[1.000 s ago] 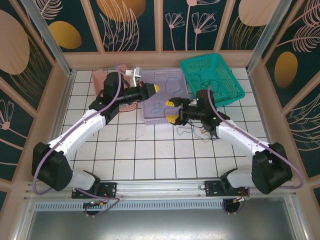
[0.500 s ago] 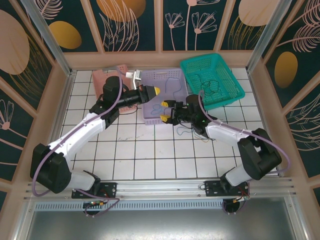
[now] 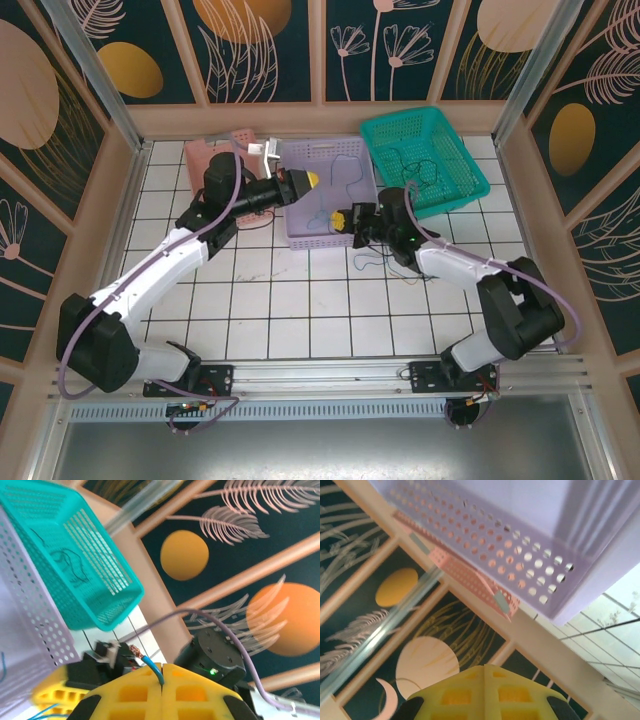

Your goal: Untangle the cables

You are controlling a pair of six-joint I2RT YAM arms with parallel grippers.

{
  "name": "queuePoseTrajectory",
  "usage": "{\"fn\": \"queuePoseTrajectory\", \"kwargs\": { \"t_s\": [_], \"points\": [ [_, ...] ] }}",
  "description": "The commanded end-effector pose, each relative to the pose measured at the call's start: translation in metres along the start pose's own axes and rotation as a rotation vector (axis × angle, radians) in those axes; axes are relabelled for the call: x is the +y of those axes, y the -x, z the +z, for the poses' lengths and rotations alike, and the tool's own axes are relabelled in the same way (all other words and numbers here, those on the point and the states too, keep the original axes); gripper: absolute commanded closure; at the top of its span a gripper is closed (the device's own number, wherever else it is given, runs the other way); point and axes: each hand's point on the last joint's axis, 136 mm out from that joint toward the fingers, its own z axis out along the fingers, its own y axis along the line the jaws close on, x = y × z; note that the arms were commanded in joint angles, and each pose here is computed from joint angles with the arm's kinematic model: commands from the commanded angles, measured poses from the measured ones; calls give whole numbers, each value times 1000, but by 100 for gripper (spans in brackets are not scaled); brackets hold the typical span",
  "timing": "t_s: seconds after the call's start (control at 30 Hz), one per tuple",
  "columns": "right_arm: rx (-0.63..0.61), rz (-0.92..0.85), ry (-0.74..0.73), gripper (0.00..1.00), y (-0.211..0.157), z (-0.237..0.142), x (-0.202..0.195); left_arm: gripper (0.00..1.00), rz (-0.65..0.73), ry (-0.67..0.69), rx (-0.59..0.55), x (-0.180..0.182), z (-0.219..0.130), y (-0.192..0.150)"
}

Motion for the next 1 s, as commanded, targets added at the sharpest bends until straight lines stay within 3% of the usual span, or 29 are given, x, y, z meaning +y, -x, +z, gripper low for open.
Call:
{"fn": "queuePoseTrajectory", "kwargs": {
  "t_s": [0.0, 0.2, 0.5, 0.77, 0.97],
  "points": [
    [-125, 62, -18, 100, 35, -34, -8, 100, 64, 78, -171, -23, -23, 43],
    [-282, 32, -20, 100, 76, -87, -16, 100, 42, 278, -339, -10, -51, 79],
    [-388, -51, -55, 100, 82, -119, -29, 100, -46, 495, -427, 28, -73, 93],
    [-406, -376, -88, 100, 54, -110, 19, 100, -13, 499, -305, 60, -21, 87],
    [-431, -627, -173, 100, 32, -78, 42, 100, 80, 579, -202, 111, 39, 94]
  ]
}}
